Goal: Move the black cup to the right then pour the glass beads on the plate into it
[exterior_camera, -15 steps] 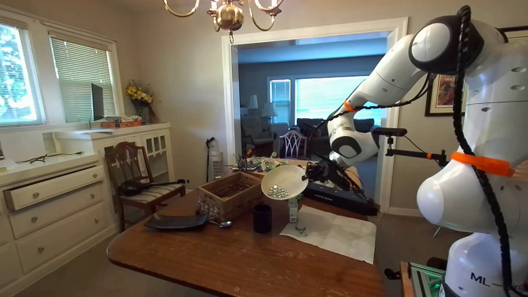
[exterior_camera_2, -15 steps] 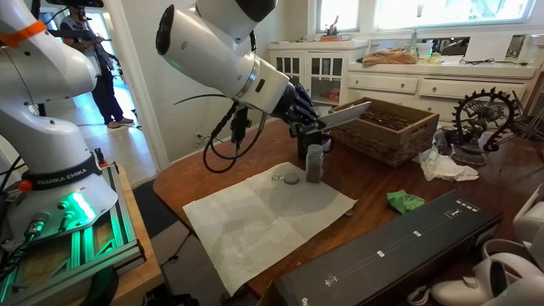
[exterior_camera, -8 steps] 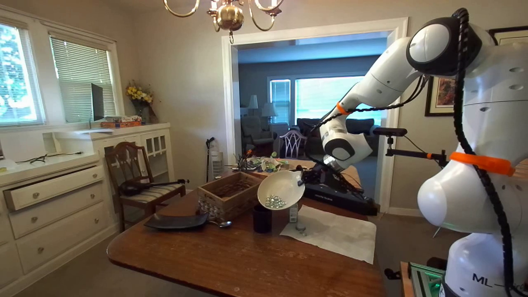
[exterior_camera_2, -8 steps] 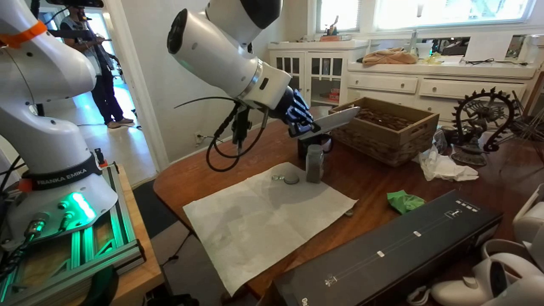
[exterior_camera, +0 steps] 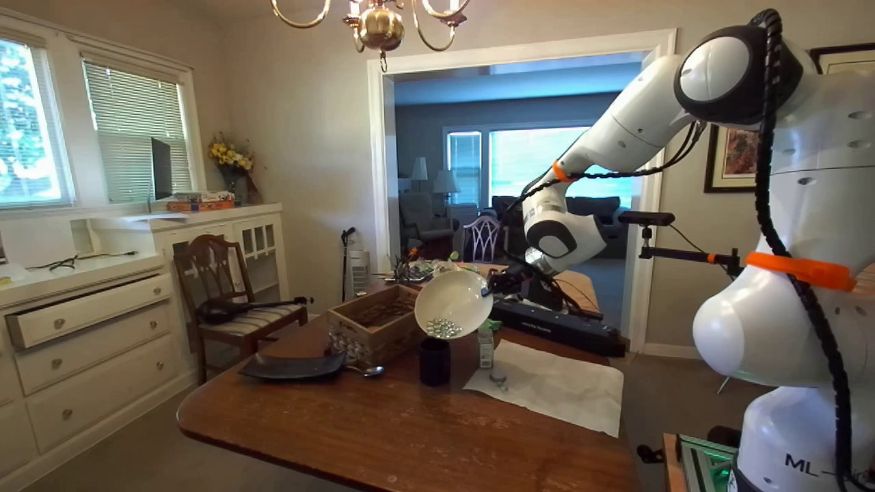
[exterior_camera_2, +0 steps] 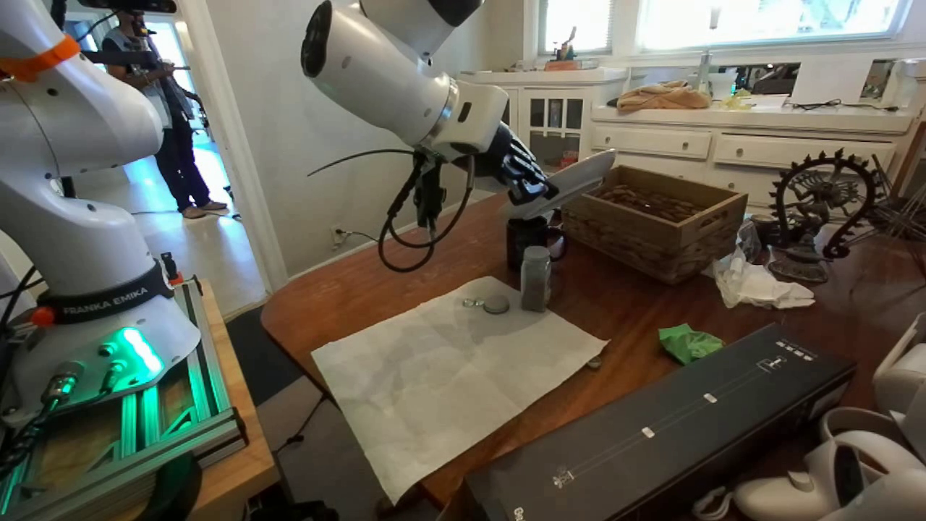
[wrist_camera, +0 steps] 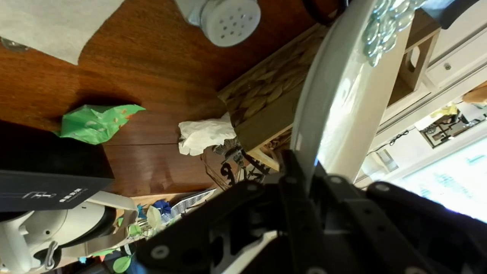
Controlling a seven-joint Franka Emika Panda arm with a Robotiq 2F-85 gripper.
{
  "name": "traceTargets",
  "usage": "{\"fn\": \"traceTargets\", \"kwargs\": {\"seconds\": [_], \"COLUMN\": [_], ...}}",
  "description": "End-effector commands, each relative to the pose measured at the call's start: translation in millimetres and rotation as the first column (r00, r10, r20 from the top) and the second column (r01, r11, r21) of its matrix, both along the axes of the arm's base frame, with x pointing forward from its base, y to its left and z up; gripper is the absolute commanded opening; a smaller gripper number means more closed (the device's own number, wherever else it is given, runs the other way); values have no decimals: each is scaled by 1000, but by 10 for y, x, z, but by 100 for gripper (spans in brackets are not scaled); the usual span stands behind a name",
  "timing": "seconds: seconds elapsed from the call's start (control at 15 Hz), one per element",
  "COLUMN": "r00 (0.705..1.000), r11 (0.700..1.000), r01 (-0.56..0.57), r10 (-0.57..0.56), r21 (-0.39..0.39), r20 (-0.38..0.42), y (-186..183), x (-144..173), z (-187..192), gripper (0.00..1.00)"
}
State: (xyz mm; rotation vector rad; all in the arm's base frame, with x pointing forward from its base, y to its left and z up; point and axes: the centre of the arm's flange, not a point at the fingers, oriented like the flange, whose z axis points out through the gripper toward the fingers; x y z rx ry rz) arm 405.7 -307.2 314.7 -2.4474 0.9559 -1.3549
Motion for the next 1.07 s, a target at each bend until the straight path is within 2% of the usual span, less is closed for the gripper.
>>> {"fn": "traceTargets", "kwargs": {"seconds": [0.0,1.0], "r00": [999,999], "r11": [998,972], "r01": [22,-10], "r10": [-20,20], "r21": [-66,-236], "r20": [38,44], "y": [12,86], "x": [70,119], "z": [130,66], "gripper": [2,2]}}
